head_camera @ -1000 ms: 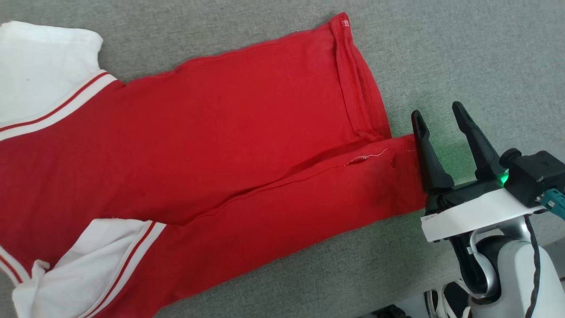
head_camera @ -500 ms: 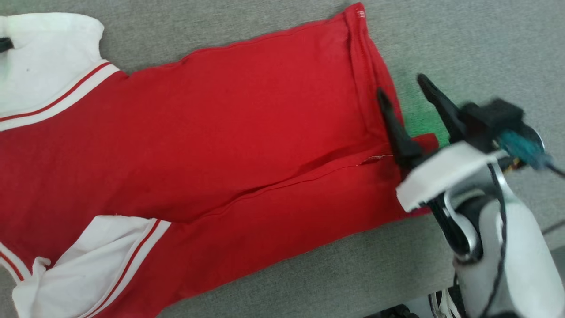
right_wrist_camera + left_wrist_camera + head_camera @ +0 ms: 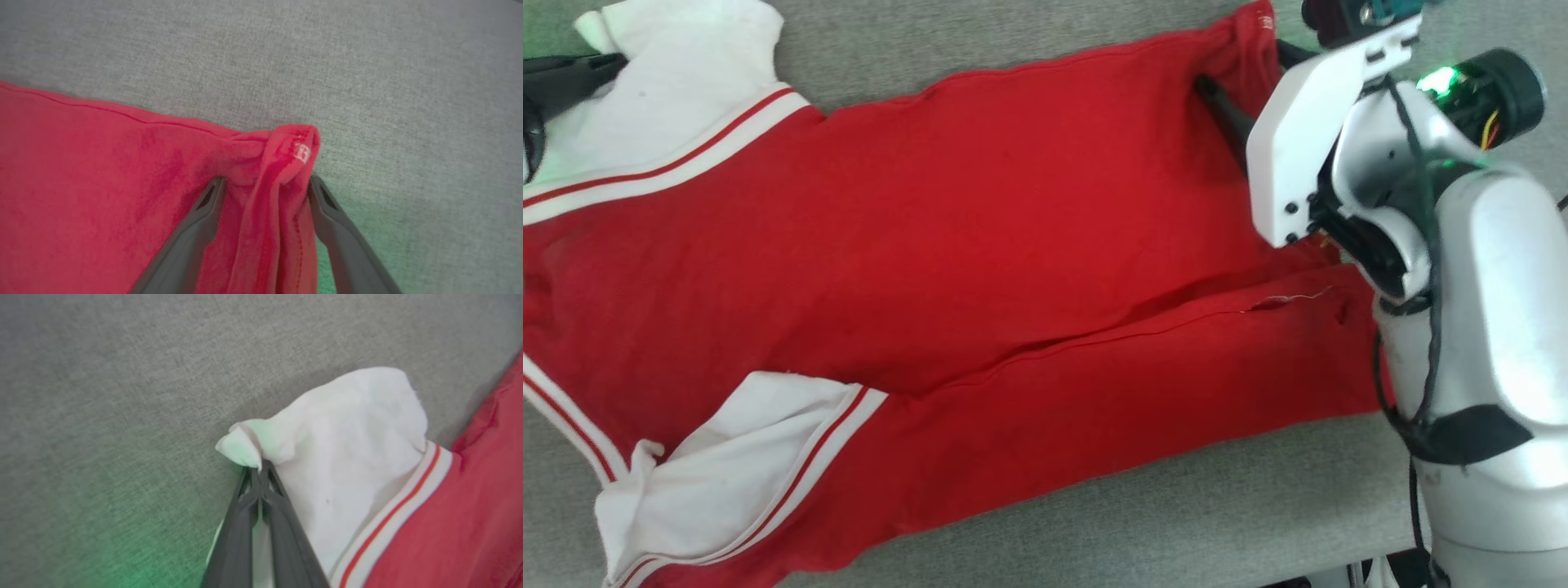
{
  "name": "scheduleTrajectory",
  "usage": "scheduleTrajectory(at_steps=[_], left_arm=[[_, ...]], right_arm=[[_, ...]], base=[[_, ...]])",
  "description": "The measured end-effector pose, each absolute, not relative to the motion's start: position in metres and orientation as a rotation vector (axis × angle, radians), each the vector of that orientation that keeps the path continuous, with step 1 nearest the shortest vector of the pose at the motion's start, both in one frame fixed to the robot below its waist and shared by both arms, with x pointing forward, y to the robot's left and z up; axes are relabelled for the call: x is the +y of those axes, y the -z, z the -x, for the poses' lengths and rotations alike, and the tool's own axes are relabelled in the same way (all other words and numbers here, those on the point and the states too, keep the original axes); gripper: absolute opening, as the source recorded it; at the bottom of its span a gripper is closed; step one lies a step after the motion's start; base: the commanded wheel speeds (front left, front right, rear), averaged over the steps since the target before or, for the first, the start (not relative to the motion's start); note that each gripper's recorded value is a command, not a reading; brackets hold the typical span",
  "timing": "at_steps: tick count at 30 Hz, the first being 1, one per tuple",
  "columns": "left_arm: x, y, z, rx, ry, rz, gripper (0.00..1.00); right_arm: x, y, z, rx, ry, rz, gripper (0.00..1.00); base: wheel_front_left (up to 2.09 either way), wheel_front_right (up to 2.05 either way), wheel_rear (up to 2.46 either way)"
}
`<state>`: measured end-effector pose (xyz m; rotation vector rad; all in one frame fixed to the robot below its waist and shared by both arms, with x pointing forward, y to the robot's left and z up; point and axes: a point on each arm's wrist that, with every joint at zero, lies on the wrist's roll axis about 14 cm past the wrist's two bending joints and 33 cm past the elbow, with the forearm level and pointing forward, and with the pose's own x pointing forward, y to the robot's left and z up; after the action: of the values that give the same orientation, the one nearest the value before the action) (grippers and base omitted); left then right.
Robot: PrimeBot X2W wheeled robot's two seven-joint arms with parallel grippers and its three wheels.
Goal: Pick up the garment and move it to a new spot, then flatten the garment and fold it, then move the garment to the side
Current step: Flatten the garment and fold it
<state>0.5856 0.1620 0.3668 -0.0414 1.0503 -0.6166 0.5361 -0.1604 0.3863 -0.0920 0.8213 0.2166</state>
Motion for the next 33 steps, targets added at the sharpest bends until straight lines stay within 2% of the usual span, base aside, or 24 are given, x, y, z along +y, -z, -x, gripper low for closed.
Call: scheduleTrajectory(at_steps=[2, 3, 4, 5, 6, 13, 20, 25, 33], left_arm=[[0.160, -0.367, -0.583, 1.046, 0.625, 0.051, 0.00], [0.159, -0.367, -0.581, 1.044, 0.629, 0.051, 0.00], [0.158, -0.368, -0.580, 1.039, 0.633, 0.052, 0.00], [0.157, -0.369, -0.580, 1.034, 0.637, 0.052, 0.00], [0.155, -0.369, -0.579, 1.027, 0.640, 0.054, 0.00], [0.134, -0.392, -0.570, 0.947, 0.679, 0.119, 0.00], [0.120, -0.453, -0.554, 0.780, 0.720, 0.201, 0.00], [0.122, -0.481, -0.530, 0.704, 0.734, 0.228, 0.00], [0.144, -0.506, -0.462, 0.584, 0.711, 0.288, 0.00]], right_arm=[[-0.158, -0.385, -0.538, 0.855, -0.228, 0.100, 1.00], [-0.156, -0.385, -0.539, 0.860, -0.234, 0.095, 0.90], [-0.155, -0.385, -0.540, 0.863, -0.237, 0.093, 0.45], [-0.154, -0.385, -0.540, 0.866, -0.244, 0.099, 0.20], [-0.153, -0.385, -0.540, 0.866, -0.248, 0.100, 0.00], [-0.157, -0.411, -0.545, 0.757, -0.240, 0.063, 0.00], [-0.160, -0.444, -0.536, 0.659, -0.247, 0.027, 0.00], [-0.162, -0.457, -0.522, 0.635, -0.259, 0.025, 0.00], [-0.162, -0.462, -0.477, 0.640, -0.307, 0.071, 0.00]], base=[[0.00, 0.00, 0.00], [0.00, 0.00, 0.00], [0.00, 0.00, 0.00], [0.00, 0.00, 0.00], [0.00, 0.00, 0.00], [0.00, 0.00, 0.00], [0.00, 0.00, 0.00], [0.00, 0.00, 0.00], [0.00, 0.00, 0.00]])
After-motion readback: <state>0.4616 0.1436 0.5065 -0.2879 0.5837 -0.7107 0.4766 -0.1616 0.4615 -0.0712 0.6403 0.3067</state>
